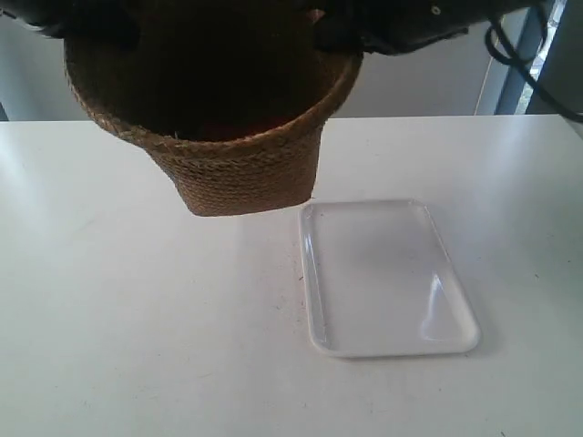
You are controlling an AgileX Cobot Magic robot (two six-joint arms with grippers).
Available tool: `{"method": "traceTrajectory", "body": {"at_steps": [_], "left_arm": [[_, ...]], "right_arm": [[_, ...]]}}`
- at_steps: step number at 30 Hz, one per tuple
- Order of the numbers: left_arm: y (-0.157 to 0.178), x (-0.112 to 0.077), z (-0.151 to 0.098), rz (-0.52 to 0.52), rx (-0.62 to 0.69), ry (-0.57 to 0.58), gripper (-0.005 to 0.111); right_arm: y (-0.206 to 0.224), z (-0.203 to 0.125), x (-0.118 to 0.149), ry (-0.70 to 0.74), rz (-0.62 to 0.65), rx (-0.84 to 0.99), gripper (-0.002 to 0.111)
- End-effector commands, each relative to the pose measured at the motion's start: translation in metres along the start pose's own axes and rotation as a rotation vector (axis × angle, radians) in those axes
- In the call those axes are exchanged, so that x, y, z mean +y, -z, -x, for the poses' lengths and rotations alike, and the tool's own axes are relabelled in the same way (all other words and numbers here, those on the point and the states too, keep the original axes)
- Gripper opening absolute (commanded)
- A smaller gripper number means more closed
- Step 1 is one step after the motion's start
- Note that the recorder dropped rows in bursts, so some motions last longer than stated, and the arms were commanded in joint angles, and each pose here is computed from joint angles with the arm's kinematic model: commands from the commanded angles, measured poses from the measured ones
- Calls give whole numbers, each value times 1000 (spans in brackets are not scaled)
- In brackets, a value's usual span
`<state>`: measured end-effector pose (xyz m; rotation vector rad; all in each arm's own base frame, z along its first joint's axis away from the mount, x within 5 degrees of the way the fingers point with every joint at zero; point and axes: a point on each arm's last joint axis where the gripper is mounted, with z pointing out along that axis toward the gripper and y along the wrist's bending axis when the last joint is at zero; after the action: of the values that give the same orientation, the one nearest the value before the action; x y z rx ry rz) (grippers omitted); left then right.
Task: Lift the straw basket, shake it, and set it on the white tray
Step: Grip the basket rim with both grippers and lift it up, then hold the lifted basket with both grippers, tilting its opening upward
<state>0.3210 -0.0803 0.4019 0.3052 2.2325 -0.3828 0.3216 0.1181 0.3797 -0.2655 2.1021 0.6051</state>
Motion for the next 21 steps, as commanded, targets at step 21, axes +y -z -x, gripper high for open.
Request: {"method": "traceTrajectory", "body": {"at_steps": [21], "left_arm": [[66,-51,-155,-112,-329,-111,0]], "right_arm": [[80,-145,26,53,41,-52,0]]}}
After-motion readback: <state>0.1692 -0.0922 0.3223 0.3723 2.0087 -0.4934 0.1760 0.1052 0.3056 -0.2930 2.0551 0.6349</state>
